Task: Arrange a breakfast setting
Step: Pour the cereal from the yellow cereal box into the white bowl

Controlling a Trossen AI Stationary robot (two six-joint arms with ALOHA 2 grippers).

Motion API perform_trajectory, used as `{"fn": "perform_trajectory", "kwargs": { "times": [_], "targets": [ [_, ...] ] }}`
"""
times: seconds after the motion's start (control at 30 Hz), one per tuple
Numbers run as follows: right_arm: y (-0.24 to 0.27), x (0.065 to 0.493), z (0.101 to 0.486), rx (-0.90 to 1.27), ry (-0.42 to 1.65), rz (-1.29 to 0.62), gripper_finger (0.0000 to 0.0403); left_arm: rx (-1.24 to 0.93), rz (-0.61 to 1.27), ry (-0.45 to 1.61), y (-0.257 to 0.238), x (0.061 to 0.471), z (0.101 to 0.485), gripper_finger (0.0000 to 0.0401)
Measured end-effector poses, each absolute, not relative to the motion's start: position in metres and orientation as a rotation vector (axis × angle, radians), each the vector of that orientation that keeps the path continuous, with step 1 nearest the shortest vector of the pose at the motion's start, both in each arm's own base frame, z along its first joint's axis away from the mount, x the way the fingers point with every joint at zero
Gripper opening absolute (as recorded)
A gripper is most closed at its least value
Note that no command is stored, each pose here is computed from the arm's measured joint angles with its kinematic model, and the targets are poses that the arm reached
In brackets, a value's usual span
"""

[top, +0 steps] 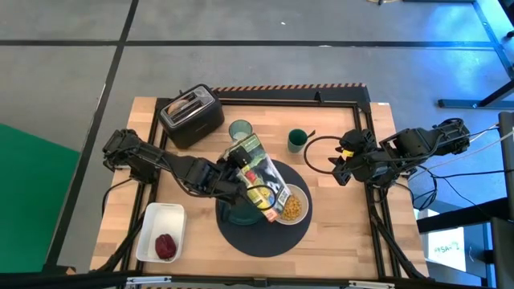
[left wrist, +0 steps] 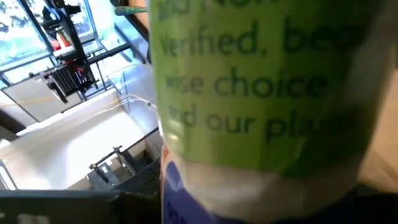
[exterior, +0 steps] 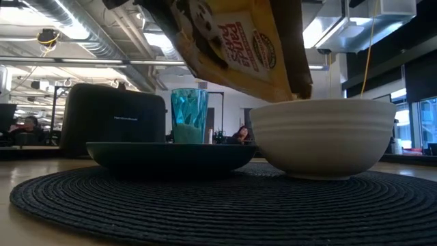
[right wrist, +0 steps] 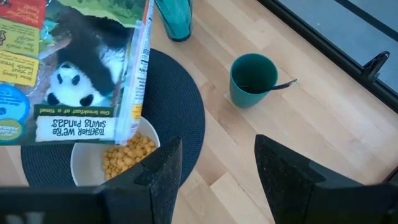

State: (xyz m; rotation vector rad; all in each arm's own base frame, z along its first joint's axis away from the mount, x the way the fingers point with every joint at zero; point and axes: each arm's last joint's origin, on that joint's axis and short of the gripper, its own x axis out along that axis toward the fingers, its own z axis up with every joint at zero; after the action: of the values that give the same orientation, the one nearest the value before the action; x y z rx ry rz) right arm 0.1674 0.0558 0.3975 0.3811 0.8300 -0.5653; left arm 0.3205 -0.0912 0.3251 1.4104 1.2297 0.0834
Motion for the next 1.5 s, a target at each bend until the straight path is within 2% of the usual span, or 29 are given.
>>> {"fn": "perform_trajectory", "kwargs": {
  "times": [0.8, 1.23, 1.5],
  "targets": [
    [0.056, 0.169, 0.398, 0.375, 0.802, -0.574, 0.0192, 0.78, 0.15, 1.29, -0.108, 0.298, 0.316, 0.0167],
    [0.056, 0.172, 0.418, 0.47, 0.58, -0.484, 0.0192, 0.479, 0.235, 1.302, -0.109, 0.282, 0.309, 0.0167],
    [0.056, 0.17, 0.437, 0.433, 0.436, -0.367, 0.0192, 0.253, 0.291, 1.086, -0.096, 0.256, 0.333, 0.0167]
  ]
}}
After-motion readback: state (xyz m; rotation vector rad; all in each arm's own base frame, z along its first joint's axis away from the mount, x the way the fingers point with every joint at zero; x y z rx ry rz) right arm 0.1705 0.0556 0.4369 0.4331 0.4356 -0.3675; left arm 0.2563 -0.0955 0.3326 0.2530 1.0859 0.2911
